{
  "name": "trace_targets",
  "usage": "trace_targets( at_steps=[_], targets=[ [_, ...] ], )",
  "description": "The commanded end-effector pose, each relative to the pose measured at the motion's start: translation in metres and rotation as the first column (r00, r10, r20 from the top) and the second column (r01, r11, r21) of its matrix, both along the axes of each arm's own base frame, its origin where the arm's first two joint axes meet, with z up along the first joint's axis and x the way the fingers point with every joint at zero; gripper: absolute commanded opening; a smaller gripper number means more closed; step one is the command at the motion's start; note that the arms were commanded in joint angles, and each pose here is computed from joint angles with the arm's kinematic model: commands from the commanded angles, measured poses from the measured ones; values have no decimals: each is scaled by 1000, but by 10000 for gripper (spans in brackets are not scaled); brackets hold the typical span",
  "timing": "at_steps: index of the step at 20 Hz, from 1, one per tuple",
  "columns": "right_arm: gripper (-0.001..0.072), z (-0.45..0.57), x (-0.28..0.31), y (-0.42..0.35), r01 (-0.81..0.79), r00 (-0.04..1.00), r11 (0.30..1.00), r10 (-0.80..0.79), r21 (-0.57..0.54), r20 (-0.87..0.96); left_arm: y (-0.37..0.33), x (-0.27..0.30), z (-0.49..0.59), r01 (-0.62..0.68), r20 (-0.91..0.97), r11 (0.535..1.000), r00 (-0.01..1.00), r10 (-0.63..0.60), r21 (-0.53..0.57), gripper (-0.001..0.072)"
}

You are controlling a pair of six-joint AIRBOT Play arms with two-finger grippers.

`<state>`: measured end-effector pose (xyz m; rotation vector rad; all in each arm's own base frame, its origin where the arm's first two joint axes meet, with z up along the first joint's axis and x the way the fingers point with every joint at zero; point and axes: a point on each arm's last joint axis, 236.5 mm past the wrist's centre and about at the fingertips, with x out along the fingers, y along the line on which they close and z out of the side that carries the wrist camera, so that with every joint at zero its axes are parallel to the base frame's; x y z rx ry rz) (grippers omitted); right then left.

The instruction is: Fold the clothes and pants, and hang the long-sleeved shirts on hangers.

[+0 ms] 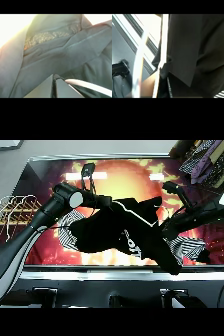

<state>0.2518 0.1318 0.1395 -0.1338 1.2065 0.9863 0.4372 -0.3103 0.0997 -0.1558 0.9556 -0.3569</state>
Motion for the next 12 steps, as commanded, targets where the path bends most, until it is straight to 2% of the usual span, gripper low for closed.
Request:
trace_targets(
  at_steps=[1,9,12],
  targets=[
    [38,0,-8,1,-17,999,1000,17,4,-27,1,8,2,0,26,1000,1000,0,-6,33],
    [38,9,-19,0,-11,1000,1000,11,-3,-19,12,16,-1,-24,20,1000,1000,24,-2,34],
    [37,10,-6,1,20,1000,1000,-20,4,24,10,16,7,-23,31,1000,999,23,-16,33]
  ],
)
